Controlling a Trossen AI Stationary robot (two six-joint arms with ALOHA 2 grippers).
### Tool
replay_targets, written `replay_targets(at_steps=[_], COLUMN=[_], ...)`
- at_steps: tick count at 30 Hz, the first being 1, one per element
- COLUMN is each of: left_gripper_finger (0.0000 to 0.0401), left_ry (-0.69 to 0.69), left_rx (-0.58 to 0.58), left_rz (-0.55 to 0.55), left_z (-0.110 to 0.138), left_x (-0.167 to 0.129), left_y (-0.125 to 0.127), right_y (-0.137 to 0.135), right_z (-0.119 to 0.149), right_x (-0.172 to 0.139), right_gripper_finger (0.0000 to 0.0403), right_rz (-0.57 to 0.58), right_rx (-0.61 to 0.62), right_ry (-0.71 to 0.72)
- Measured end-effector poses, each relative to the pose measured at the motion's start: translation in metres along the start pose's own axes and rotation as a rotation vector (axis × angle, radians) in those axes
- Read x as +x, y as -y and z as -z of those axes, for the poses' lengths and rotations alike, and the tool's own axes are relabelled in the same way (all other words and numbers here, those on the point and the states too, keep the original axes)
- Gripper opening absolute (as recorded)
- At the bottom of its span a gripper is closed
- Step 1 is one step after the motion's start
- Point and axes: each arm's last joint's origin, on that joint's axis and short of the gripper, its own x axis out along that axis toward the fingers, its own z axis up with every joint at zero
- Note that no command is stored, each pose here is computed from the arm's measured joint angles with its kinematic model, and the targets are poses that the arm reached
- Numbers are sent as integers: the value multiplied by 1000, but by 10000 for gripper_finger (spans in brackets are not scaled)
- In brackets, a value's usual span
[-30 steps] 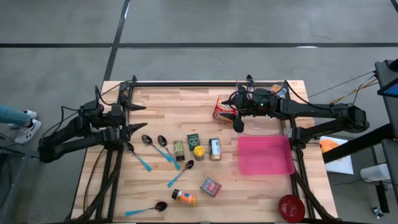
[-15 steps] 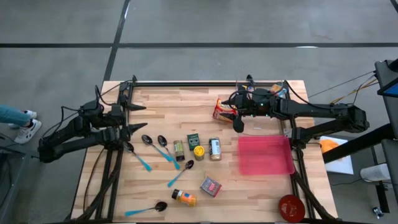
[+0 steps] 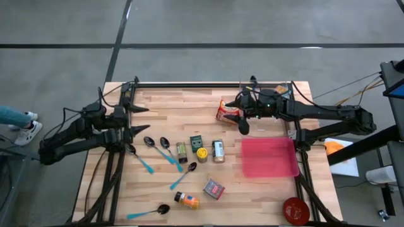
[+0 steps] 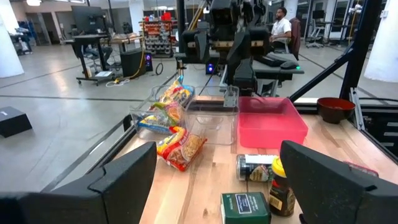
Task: Pick & Place Food Item
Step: Put the red noodle pack into the top transparent bin
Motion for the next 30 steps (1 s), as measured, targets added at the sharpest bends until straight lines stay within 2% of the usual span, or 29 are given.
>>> replay_targets(at_steps=[7,12,19,23,30], left_gripper_finger=[345,345,345,345,345], left_ry=[-54,-114,-244,-344,-404], left_rx=[-11,-23,-49,-70,-149], left_rz=[4,8,17,22,-14], left_z=[15,33,76,110,111], left_x=[6,13,24,30,33], left_y=[0,0,0,1,0], right_y=[0,0,0,2,5], right_z=[0,-2,0,1,-8], right_x=[0,0,0,3,14], right_gripper_finger=[244,244,244,244,244], right_rz=[0,-2,-4,51,90], right_rx=[4,-60,33,110,121], right_ry=[3,23,3,-5,-52])
